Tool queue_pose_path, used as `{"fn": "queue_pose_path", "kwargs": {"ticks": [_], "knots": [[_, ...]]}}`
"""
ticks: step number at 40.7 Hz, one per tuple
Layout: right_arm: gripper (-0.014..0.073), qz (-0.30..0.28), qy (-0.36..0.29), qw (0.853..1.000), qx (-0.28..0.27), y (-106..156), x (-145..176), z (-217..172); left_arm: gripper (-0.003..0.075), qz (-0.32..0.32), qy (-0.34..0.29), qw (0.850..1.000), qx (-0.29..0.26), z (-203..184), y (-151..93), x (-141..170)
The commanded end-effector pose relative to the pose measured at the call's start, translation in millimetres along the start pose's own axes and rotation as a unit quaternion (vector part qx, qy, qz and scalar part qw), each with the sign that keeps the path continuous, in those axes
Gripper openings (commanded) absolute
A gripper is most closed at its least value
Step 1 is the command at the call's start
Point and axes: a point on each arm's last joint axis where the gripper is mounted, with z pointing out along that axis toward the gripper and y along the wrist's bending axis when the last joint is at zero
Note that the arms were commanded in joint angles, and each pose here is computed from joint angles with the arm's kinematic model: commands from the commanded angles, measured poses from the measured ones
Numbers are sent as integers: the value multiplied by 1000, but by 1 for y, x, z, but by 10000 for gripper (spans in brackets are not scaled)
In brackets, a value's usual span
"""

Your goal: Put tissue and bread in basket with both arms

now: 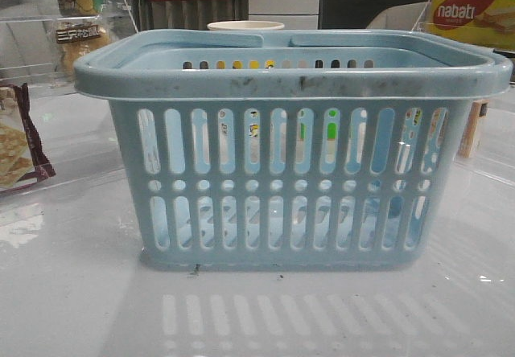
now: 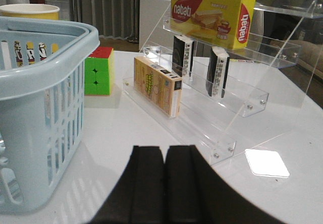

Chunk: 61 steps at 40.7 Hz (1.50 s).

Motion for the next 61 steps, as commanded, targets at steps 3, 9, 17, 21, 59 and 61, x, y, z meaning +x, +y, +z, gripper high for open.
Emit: {"fn": "queue_pose_path", "kwargs": {"ticks": [3, 9, 17, 21, 59, 61], "knots": [[55, -7, -52, 999, 6, -1, -9, -2, 91, -3, -53, 999, -3, -2, 1, -9], [55, -7, -52, 999, 6, -1, -9, -2, 91, -3, -53, 999, -3, -2, 1, -9], [55, -7, -52, 999, 6, -1, -9, -2, 91, -3, -53, 999, -3, -2, 1, -9], [55, -7, -52, 999, 6, -1, -9, -2, 91, -3, -53, 999, -3, -2, 1, -9], [55, 3, -66, 998, -9, 1, -198, -31, 91, -4, -110, 994, 14, -38, 3, -196], [55, 3, -39, 999, -10, 1, -201, -25, 91, -4, -81, 997, 17, -33, 3, -200]]}}
